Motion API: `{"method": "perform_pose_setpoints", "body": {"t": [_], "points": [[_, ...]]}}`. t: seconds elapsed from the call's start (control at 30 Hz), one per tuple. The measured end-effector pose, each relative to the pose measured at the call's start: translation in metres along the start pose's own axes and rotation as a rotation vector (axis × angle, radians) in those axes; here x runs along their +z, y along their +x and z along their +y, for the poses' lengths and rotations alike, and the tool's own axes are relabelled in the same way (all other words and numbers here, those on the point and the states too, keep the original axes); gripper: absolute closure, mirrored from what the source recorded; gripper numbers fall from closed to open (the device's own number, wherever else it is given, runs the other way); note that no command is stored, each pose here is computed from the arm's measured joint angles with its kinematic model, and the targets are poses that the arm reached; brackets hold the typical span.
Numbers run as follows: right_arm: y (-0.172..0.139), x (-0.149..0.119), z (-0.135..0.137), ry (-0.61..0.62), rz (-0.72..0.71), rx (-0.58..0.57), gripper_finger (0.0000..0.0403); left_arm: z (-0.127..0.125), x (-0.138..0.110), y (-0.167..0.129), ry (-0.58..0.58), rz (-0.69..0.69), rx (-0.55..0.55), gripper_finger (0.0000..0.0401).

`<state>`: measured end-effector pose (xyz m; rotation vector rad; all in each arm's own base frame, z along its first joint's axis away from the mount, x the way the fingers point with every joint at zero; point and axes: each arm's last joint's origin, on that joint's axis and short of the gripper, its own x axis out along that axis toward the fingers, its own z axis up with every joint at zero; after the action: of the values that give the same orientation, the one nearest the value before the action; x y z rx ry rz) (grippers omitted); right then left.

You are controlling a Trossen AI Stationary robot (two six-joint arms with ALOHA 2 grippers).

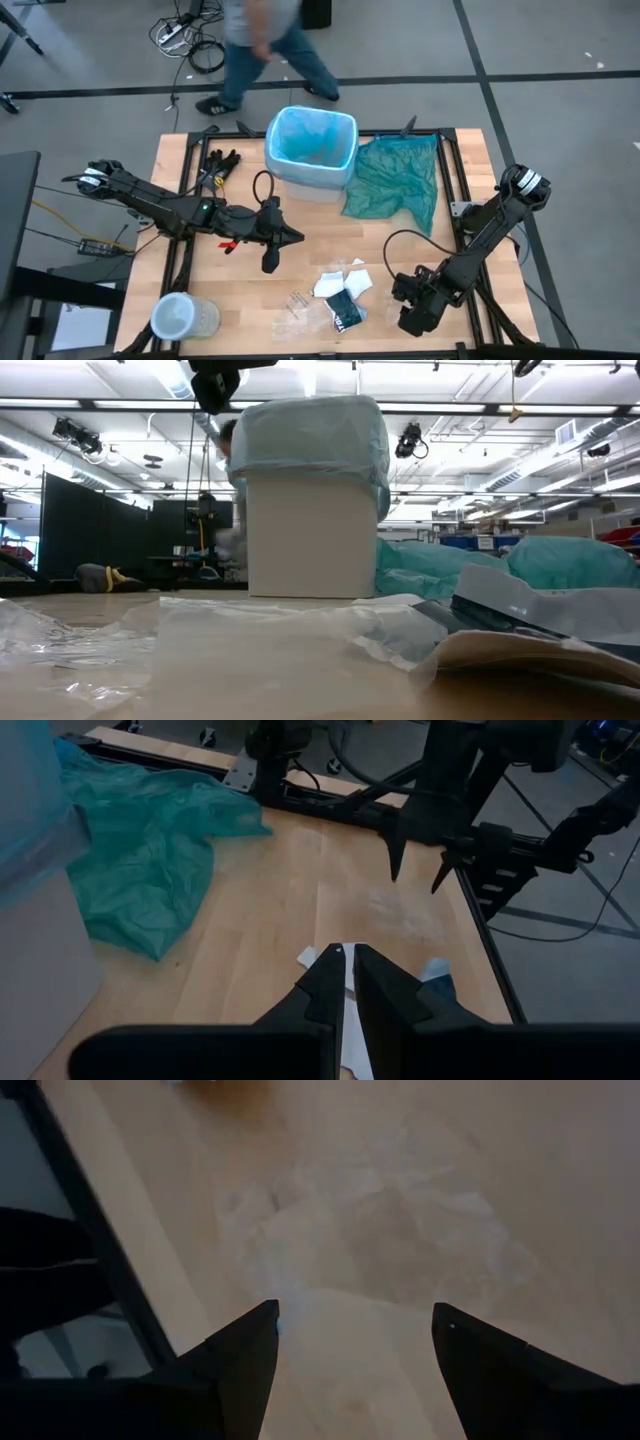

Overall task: Place trash/remove bag and relplace
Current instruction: Put the transparent plastic into the trash bin

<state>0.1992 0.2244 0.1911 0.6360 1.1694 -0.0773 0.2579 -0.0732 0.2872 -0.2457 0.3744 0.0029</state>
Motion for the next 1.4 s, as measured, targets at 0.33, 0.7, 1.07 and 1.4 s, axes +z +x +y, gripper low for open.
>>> {"method": "perform_pose_setpoints", "body": {"t": [0.33, 0.7, 1.07, 1.4], "points": [[0.012, -0.006, -0.012, 0.036, 0.059, -0.054, 0.0166, 0.001, -0.001, 0.000, 0.007, 0.013, 0.009, 0.0366], [0.040, -0.008, -0.010, 0.067, 0.228, -0.163, 0.0390, 0.003, -0.002, 0.000, 0.016, 0.008, 0.061, 0.0366], [-0.033, 0.061, 0.014, -0.006, 0.013, -0.204, 0.0403, 0.004, -0.001, 0.000, -0.004, -0.011, 0.105, 0.0366], [-0.180, 0.157, 0.012, -0.042, -0.333, -0.268, 0.0403, 0.007, 0.001, 0.001, -0.151, -0.042, 0.118, 0.0366]]}}
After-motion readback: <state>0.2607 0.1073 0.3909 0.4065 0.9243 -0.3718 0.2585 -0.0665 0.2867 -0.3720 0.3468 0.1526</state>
